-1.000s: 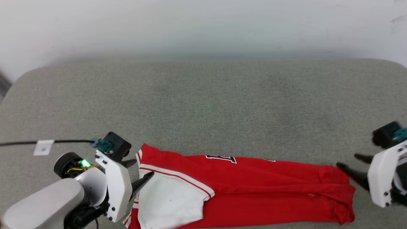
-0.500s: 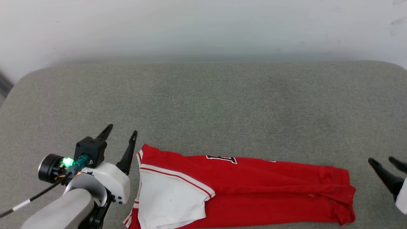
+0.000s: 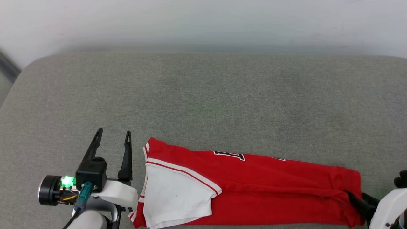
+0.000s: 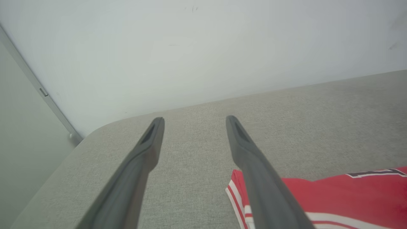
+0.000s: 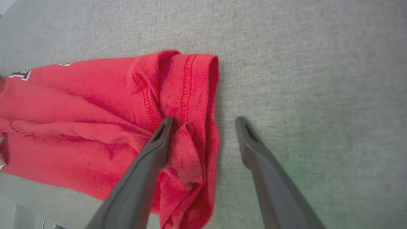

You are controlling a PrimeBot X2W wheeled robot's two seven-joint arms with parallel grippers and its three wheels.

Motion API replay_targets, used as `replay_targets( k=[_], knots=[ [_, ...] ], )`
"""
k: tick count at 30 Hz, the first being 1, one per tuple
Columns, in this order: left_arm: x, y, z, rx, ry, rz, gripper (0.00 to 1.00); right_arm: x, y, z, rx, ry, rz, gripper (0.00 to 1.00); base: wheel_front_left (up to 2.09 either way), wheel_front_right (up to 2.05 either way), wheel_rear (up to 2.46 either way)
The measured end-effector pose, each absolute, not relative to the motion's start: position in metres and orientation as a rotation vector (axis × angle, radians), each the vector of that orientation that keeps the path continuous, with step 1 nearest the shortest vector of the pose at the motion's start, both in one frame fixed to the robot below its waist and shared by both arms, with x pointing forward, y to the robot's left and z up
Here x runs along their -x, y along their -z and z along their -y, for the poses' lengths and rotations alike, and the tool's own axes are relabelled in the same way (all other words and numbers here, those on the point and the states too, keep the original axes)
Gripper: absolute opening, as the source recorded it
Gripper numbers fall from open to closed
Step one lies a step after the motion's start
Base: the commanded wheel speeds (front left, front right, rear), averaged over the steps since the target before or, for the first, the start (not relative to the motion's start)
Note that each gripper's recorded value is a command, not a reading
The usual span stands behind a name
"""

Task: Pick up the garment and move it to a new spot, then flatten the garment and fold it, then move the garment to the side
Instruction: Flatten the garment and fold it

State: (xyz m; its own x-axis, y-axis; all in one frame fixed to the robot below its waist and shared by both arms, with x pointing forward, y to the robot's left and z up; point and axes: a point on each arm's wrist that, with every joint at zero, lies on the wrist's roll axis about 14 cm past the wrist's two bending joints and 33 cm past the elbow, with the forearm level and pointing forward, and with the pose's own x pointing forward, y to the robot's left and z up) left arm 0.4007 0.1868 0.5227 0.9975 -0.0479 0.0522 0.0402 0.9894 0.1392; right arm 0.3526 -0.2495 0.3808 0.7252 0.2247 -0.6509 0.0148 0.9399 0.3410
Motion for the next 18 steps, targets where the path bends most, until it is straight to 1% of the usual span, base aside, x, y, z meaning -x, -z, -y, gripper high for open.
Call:
replay_targets(
  k=[5, 12, 13, 14, 15, 16, 17, 18],
  knots=[
    [-0.393, -0.519, -0.192, -0.137, -0.002, 0.071, 1.0, -0.344, -0.365, 0.228, -0.358, -0.166, -0.848, 1.0, 0.0, 0.0, 0.0],
    [-0.379, -0.523, -0.205, -0.116, -0.118, 0.111, 1.0, -0.337, -0.353, 0.214, -0.341, -0.203, -0.912, 1.0, 0.0, 0.0, 0.0],
    [-0.377, -0.523, -0.208, -0.118, -0.131, 0.113, 1.0, -0.337, -0.353, 0.213, -0.34, -0.207, -0.913, 0.49, 0.0, 0.0, 0.0],
    [-0.374, -0.522, -0.209, -0.12, -0.141, 0.114, 1.0, -0.336, -0.353, 0.212, -0.338, -0.209, -0.915, 0.24, 0.0, 0.0, 0.0],
    [-0.372, -0.521, -0.209, -0.118, -0.148, 0.113, 1.0, -0.336, -0.353, 0.211, -0.337, -0.211, -0.914, 0.07, 0.0, 0.0, 0.0],
    [-0.37, -0.52, -0.211, -0.119, -0.155, 0.111, 1.0, -0.336, -0.354, 0.211, -0.334, -0.212, -0.911, 0.07, 0.0, 0.0, 0.0],
    [-0.368, -0.519, -0.211, -0.124, -0.154, 0.109, 1.0, -0.335, -0.353, 0.211, -0.333, -0.212, -0.912, 0.0, 0.0, 0.0, 0.0],
    [-0.366, -0.518, -0.211, -0.128, -0.153, 0.109, 1.0, -0.334, -0.353, 0.21, -0.332, -0.216, -0.914, 0.0, 0.0, 0.0, 0.0]
  ],
)
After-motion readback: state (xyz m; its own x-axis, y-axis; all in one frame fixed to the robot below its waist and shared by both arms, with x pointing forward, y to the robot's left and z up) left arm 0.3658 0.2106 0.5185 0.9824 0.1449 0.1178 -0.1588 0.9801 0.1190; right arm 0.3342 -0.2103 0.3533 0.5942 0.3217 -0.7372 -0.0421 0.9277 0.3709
